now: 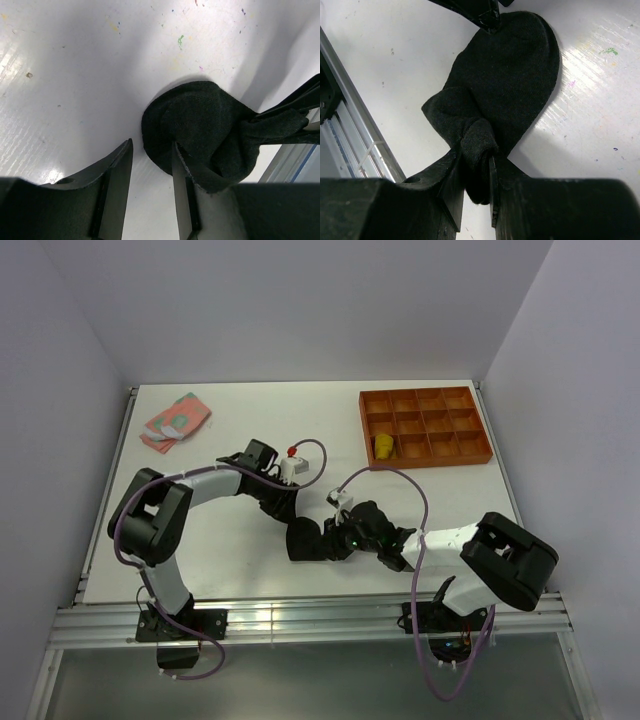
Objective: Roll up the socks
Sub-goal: Roll the sock at the center of the board.
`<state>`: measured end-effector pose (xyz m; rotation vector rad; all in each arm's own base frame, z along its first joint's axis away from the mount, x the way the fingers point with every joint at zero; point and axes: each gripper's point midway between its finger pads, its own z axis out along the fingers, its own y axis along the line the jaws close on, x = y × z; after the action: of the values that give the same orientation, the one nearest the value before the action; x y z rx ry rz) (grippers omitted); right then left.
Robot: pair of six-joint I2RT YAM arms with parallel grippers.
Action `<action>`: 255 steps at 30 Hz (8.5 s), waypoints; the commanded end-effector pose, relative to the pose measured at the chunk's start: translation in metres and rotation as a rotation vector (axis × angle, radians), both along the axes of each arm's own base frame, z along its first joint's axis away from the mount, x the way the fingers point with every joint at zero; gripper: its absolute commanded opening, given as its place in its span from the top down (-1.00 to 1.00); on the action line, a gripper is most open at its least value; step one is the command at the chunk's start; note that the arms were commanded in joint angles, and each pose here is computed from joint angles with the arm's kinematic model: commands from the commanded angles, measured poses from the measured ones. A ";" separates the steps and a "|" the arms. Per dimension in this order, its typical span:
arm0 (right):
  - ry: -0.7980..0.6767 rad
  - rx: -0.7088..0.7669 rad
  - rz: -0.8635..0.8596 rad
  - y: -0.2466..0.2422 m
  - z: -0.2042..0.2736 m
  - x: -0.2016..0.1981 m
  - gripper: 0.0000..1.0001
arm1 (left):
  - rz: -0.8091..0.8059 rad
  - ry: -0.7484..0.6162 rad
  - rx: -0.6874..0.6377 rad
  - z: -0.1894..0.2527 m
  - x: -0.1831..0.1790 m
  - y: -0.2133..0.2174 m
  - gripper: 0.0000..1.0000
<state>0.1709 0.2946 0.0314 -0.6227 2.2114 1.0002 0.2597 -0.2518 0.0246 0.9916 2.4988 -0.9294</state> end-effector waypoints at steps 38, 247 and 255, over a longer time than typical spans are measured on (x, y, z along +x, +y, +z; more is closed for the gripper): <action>0.282 -0.271 0.031 0.022 -0.055 -0.004 1.00 | -0.010 -0.036 -0.022 0.002 0.033 -0.036 0.99; -0.242 -0.347 -0.064 0.089 -0.017 -0.025 0.43 | -0.539 0.364 -0.271 0.006 -0.078 0.052 0.99; -0.157 -0.331 -0.057 0.078 -0.022 -0.026 0.74 | -0.471 0.267 -0.251 0.007 -0.062 0.044 0.82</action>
<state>0.1533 0.3905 0.0322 -0.7417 2.1573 0.5535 0.1754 -0.1973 0.0290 1.4927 2.3992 -1.6805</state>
